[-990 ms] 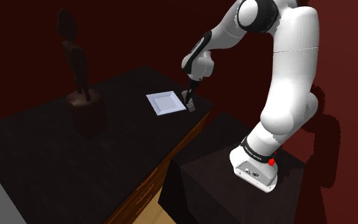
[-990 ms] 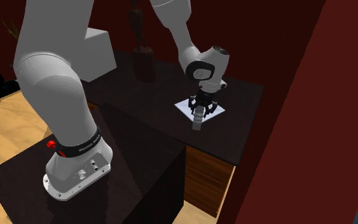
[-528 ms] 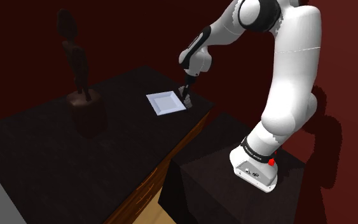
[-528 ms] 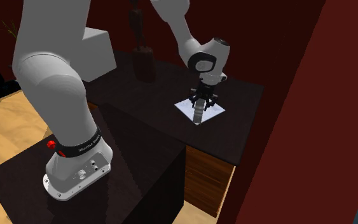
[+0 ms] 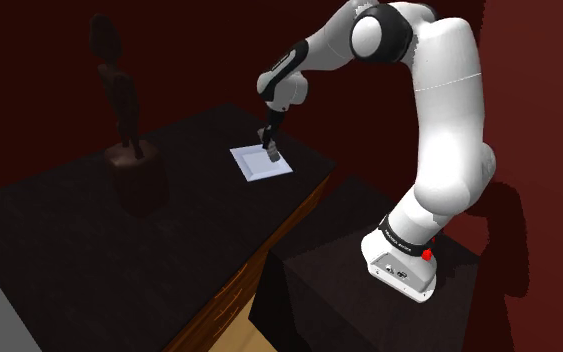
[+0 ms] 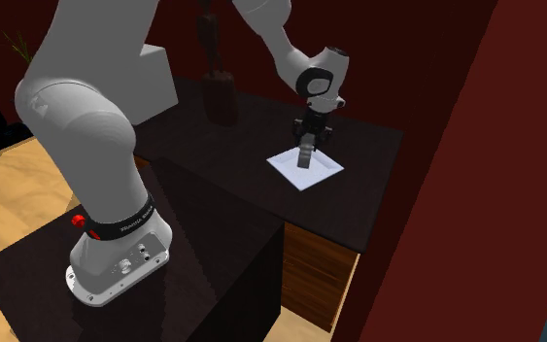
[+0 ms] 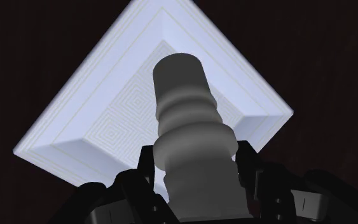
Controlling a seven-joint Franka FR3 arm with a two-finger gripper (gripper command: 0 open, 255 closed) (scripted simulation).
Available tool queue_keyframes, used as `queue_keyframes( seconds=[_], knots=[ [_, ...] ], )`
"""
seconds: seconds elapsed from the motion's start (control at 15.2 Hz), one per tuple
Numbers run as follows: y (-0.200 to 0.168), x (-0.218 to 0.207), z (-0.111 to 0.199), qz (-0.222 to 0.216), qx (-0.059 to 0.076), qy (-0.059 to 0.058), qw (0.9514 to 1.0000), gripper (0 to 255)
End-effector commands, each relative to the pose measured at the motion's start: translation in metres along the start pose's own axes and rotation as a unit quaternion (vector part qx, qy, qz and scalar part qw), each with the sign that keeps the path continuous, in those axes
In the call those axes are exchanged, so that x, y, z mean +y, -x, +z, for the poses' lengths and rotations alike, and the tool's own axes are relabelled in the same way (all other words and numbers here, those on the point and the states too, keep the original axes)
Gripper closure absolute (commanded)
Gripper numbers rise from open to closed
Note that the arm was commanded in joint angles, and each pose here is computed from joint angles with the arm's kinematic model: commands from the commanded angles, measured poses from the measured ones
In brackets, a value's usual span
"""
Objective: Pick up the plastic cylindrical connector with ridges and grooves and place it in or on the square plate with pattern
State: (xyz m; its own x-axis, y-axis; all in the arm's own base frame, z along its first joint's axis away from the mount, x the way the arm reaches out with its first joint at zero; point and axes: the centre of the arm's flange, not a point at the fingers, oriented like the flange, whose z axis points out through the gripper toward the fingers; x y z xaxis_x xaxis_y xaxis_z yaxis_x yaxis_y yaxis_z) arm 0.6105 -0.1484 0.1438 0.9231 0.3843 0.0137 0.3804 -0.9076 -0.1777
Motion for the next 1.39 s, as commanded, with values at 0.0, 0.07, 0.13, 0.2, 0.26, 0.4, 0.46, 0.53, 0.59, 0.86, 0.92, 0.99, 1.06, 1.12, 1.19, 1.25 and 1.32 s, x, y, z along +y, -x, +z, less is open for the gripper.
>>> queue_keyframes(
  seconds=[0.0,0.07,0.13,0.2,0.26,0.4,0.46,0.53,0.59,0.86,0.92,0.99,1.06,1.12,1.19,1.25,1.32],
  knots=[
    [-0.017,0.000,0.005,0.000,0.000,0.000,1.0000,255],
    [-0.017,0.001,0.010,0.000,0.000,0.000,1.0000,255],
    [-0.017,0.002,0.015,0.000,0.000,0.000,1.0000,255],
    [-0.017,0.003,0.020,0.000,0.000,0.000,1.0000,255],
    [-0.017,0.004,0.025,0.000,0.000,0.000,1.0000,255],
    [-0.016,0.006,0.036,0.000,0.000,0.000,1.0000,255],
    [-0.016,0.007,0.041,0.000,0.000,0.000,1.0000,255],
    [-0.016,0.008,0.046,0.000,0.000,0.000,1.0000,255],
    [-0.016,0.009,0.051,0.000,0.000,0.000,1.0000,255],
    [-0.016,0.012,0.069,0.000,0.000,0.000,1.0000,255],
    [-0.016,0.012,0.069,0.000,0.000,0.000,1.0000,255],
    [-0.016,0.012,0.069,0.000,0.000,0.000,1.0000,255],
    [-0.016,0.012,0.069,0.000,0.000,0.000,1.0000,255],
    [-0.016,0.012,0.069,0.000,0.000,0.000,1.0000,255],
    [-0.016,0.012,0.069,0.000,0.000,0.000,1.0000,255],
    [-0.016,0.012,0.069,0.000,0.000,0.000,1.0000,255],
    [-0.016,0.012,0.069,0.000,0.000,0.000,1.0000,255]
  ],
)
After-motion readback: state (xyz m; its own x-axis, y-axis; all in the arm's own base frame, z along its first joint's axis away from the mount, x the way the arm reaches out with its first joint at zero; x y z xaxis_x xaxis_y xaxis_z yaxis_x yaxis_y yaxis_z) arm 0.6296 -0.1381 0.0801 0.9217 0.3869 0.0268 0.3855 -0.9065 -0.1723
